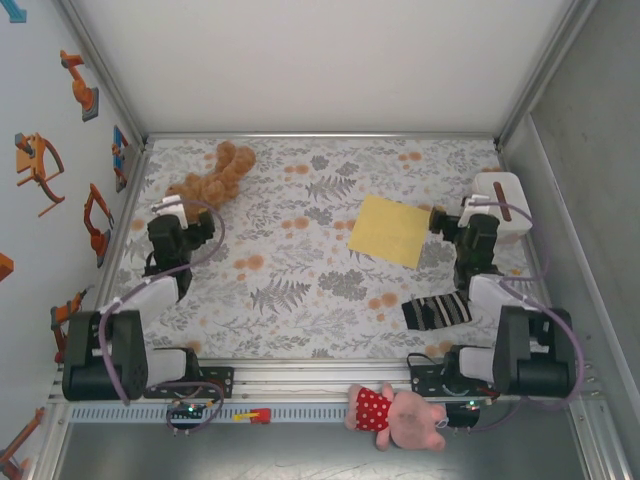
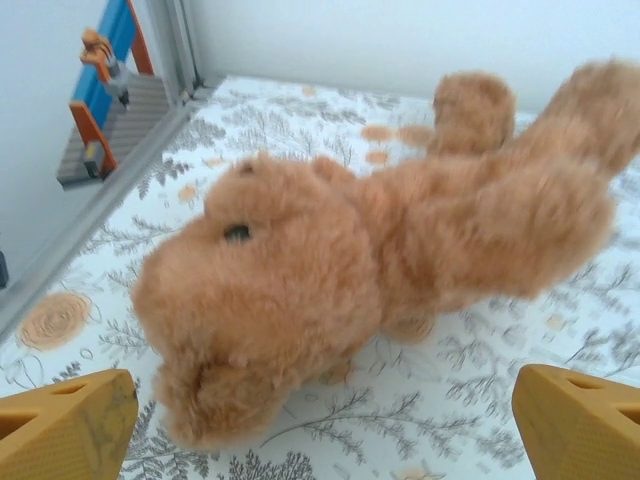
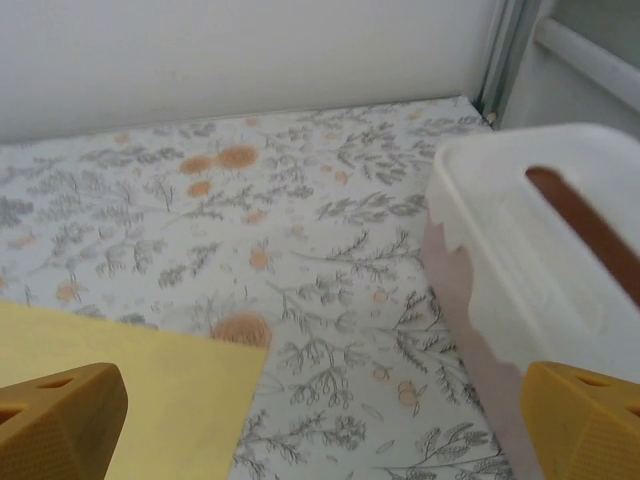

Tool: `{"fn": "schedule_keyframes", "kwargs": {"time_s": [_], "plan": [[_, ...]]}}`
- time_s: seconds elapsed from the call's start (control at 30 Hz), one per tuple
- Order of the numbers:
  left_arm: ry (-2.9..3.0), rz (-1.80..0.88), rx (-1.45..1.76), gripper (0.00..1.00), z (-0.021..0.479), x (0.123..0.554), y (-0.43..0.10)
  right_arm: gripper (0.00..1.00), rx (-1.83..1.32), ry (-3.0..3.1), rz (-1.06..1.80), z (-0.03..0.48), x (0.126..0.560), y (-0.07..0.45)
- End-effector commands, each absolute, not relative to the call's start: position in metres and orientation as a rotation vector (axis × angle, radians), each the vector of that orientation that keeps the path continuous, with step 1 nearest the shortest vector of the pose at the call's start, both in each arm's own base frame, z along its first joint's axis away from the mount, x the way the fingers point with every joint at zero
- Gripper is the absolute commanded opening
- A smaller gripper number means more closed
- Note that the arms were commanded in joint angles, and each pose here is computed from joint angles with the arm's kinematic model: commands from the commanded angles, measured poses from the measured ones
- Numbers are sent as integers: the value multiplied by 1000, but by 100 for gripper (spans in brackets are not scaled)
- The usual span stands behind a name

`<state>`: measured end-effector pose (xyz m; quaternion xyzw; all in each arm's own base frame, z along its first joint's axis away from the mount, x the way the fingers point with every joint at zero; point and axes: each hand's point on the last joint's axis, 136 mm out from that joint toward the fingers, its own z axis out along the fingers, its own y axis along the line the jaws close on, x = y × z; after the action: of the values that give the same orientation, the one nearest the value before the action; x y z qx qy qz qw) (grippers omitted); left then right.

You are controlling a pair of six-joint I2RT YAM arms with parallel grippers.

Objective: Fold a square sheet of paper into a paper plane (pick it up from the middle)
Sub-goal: Move the square sheet of paper to the center of the table.

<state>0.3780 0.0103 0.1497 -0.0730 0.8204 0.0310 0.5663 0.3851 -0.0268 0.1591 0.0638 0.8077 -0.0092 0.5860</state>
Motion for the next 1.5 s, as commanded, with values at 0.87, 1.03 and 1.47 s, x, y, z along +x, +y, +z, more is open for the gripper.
{"fn": "schedule_keyframes", "kwargs": {"time_s": [0.87, 1.03, 1.47], "plan": [[2359, -827, -377, 93, 161, 346, -134, 69, 626, 2605, 639, 62, 432, 80], [2425, -833, -371, 90, 145, 350, -152, 66, 656, 2679, 594, 38, 429, 79], [2601, -877, -256, 85, 105, 359, -222, 66, 452, 2903, 592, -8, 372, 162]]}}
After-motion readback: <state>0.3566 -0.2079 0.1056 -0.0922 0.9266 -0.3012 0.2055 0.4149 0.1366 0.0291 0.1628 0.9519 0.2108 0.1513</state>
